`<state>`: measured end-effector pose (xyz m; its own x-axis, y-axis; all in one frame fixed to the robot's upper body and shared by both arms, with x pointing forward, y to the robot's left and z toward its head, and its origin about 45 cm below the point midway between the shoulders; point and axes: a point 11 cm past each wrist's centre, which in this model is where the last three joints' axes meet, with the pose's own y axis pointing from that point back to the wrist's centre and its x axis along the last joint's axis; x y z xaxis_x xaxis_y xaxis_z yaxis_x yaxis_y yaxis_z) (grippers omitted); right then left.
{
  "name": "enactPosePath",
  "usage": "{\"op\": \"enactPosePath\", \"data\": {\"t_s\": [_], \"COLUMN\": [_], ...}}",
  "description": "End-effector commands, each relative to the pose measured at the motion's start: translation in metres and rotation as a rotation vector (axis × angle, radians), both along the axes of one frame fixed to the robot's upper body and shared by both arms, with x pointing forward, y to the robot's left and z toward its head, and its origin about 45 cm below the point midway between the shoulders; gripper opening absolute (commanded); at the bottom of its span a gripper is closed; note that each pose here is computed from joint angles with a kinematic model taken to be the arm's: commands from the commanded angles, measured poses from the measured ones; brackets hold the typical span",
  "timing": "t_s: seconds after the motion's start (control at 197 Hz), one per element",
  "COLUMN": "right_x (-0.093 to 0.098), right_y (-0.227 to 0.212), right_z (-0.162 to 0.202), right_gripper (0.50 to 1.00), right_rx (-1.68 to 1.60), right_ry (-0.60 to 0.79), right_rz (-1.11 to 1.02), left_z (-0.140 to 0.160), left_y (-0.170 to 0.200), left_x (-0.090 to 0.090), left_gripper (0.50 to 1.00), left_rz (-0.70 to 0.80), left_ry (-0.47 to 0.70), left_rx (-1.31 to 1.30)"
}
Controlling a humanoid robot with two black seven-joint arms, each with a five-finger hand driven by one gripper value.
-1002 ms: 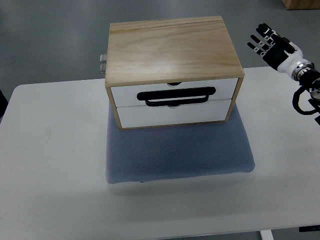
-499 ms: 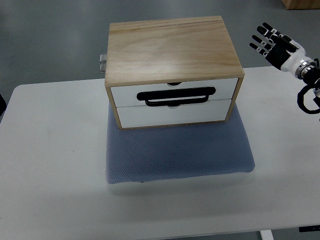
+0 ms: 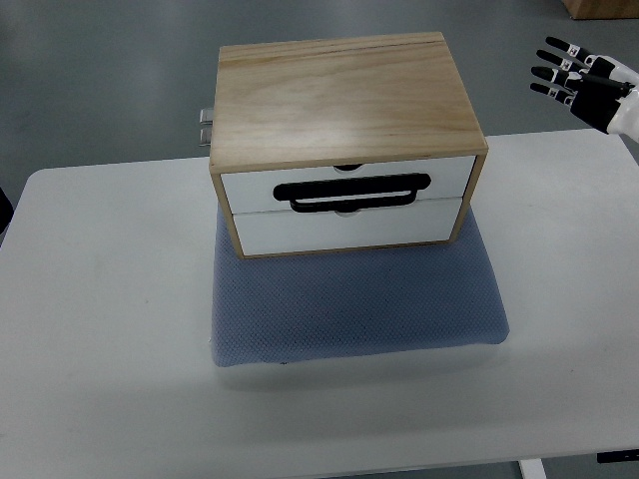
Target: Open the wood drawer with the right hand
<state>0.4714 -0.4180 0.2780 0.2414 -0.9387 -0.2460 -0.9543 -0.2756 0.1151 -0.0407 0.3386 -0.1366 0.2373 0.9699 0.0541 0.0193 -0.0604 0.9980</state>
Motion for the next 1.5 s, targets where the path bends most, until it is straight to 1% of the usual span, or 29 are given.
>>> {"op": "enactPosePath", "data": {"t_s": [0.0, 0.102, 0.148, 0.254, 0.427, 0.483, 0.539, 0.544, 0.677, 0.773, 0.89, 1.043, 1.196, 1.399, 1.496], "right_x": [-0.007, -0.02, -0.021, -0.024, -0.036, -0.037, -0.037, -0.037, -0.038, -0.038, -0.044, -0.05, -0.058, -0.083, -0.095], "right_y": [-0.007, -0.028, -0.028, -0.018, -0.009, -0.009, -0.009, -0.004, 0.004, 0.029, 0.068, 0.106, 0.148, 0.202, 0.217], "right_z": [0.005, 0.01, 0.017, 0.032, 0.067, 0.075, 0.075, 0.082, 0.092, 0.108, 0.118, 0.129, 0.116, 0.096, 0.094], "right_gripper": [0.944, 0.944, 0.944, 0.944, 0.944, 0.944, 0.944, 0.944, 0.944, 0.944, 0.944, 0.944, 0.944, 0.944, 0.944], "right_rx": [-0.06, -0.169, -0.205, -0.284, -0.326, -0.341, -0.341, -0.349, -0.354, -0.351, -0.355, -0.344, -0.343, -0.383, -0.381], "right_ry": [-0.022, -0.031, -0.046, -0.081, -0.137, -0.148, -0.148, -0.155, -0.173, -0.211, -0.245, -0.281, -0.253, -0.252, -0.258], "right_rz": [0.027, 0.034, 0.055, 0.135, 0.269, 0.28, 0.28, 0.296, 0.324, 0.397, 0.52, 0.625, 0.75, 0.959, 1.02], "left_z": [0.0, 0.0, 0.0, 0.0, 0.0, 0.0, 0.0, 0.0, 0.0, 0.0, 0.0, 0.0, 0.0, 0.0, 0.0], "left_y": [0.0, 0.0, 0.0, 0.0, 0.0, 0.0, 0.0, 0.0, 0.0, 0.0, 0.0, 0.0, 0.0, 0.0, 0.0], "left_x": [0.0, 0.0, 0.0, 0.0, 0.0, 0.0, 0.0, 0.0, 0.0, 0.0, 0.0, 0.0, 0.0, 0.0, 0.0], "left_gripper": [1.0, 1.0, 1.0, 1.0, 1.0, 1.0, 1.0, 1.0, 1.0, 1.0, 1.0, 1.0, 1.0, 1.0, 1.0], "left_rz": [0.0, 0.0, 0.0, 0.0, 0.0, 0.0, 0.0, 0.0, 0.0, 0.0, 0.0, 0.0, 0.0, 0.0, 0.0], "left_ry": [0.0, 0.0, 0.0, 0.0, 0.0, 0.0, 0.0, 0.0, 0.0, 0.0, 0.0, 0.0, 0.0, 0.0, 0.0], "left_rx": [0.0, 0.0, 0.0, 0.0, 0.0, 0.0, 0.0, 0.0, 0.0, 0.0, 0.0, 0.0, 0.0, 0.0, 0.0]}}
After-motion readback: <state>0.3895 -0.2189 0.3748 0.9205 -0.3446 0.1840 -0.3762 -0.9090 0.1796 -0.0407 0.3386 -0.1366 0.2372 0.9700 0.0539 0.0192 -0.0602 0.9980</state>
